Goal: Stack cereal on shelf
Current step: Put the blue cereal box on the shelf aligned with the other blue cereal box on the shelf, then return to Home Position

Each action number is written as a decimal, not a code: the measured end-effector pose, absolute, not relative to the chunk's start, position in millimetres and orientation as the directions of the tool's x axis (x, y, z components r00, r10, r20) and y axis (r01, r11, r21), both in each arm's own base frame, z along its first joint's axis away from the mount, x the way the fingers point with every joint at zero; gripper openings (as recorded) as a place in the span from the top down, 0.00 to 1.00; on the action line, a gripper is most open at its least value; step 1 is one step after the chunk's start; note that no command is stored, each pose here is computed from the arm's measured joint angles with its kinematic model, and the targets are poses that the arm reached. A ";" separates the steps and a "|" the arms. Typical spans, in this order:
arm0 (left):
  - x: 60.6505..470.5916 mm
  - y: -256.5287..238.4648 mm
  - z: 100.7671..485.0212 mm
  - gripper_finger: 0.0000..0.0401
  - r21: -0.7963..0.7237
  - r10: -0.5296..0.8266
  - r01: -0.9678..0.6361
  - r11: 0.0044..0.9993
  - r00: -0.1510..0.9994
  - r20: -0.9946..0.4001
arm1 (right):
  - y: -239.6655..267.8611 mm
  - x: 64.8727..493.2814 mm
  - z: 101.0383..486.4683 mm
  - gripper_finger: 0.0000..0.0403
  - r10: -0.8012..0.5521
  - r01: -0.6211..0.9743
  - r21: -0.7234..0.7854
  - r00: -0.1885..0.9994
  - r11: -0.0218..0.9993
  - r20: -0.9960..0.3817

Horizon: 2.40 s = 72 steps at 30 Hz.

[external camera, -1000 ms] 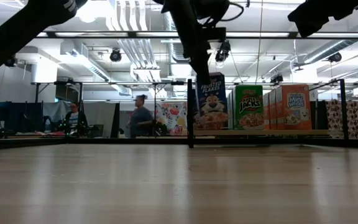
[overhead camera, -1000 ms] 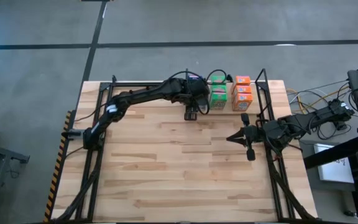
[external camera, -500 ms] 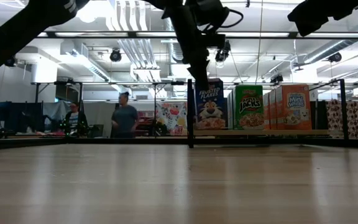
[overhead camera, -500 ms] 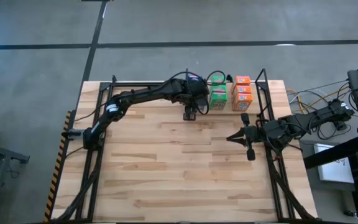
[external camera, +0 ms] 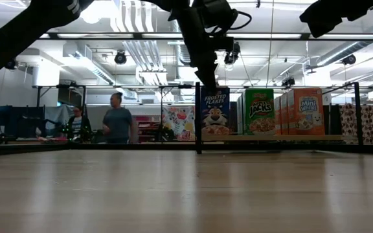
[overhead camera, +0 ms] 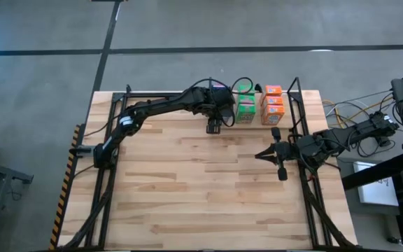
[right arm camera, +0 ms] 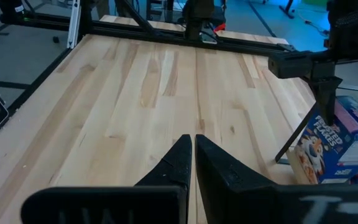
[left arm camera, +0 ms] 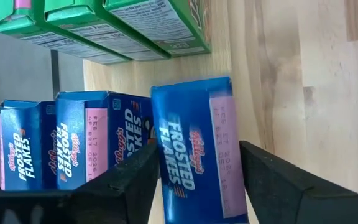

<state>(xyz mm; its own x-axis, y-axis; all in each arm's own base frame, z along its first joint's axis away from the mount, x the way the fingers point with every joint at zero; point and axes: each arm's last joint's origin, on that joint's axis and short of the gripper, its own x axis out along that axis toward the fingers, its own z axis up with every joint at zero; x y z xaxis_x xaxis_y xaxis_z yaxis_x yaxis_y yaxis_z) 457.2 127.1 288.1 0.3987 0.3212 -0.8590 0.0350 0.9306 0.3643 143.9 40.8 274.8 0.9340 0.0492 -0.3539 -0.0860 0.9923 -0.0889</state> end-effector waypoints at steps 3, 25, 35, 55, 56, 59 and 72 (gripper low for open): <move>457.2 127.1 288.1 0.48 0.365 0.321 0.036 0.930 0.398 -0.859 | 40.8 143.8 274.8 0.97 0.049 -0.087 -0.090 0.934 0.992 -0.354; 451.1 85.1 337.6 0.46 0.380 0.315 0.030 0.924 0.500 -0.806 | 39.7 140.8 277.5 0.97 0.051 -0.096 -0.119 0.941 0.988 -0.334; 435.0 26.5 358.5 0.46 0.271 0.176 0.115 0.956 0.515 -0.839 | 38.7 137.8 275.7 0.97 0.052 -0.126 -0.212 0.945 0.969 -0.324; 364.5 -32.6 338.6 0.46 0.179 0.080 0.090 0.980 0.643 -0.762 | 18.0 71.1 280.4 0.97 0.125 -0.096 -0.249 0.987 0.964 0.104; 354.9 -33.5 335.5 0.46 0.169 0.075 0.078 0.983 0.664 -0.744 | 17.8 70.1 280.7 0.97 0.130 -0.096 -0.251 0.984 0.963 0.123; 324.2 -34.1 328.6 0.46 0.133 0.061 0.039 0.990 0.736 -0.674 | 17.0 68.1 274.2 0.97 0.128 -0.095 -0.265 0.986 0.960 0.110; 192.1 -18.7 303.4 0.46 0.029 0.058 -0.052 0.998 0.956 -0.289 | 14.6 60.8 267.9 0.97 0.126 -0.078 -0.277 0.979 0.958 0.161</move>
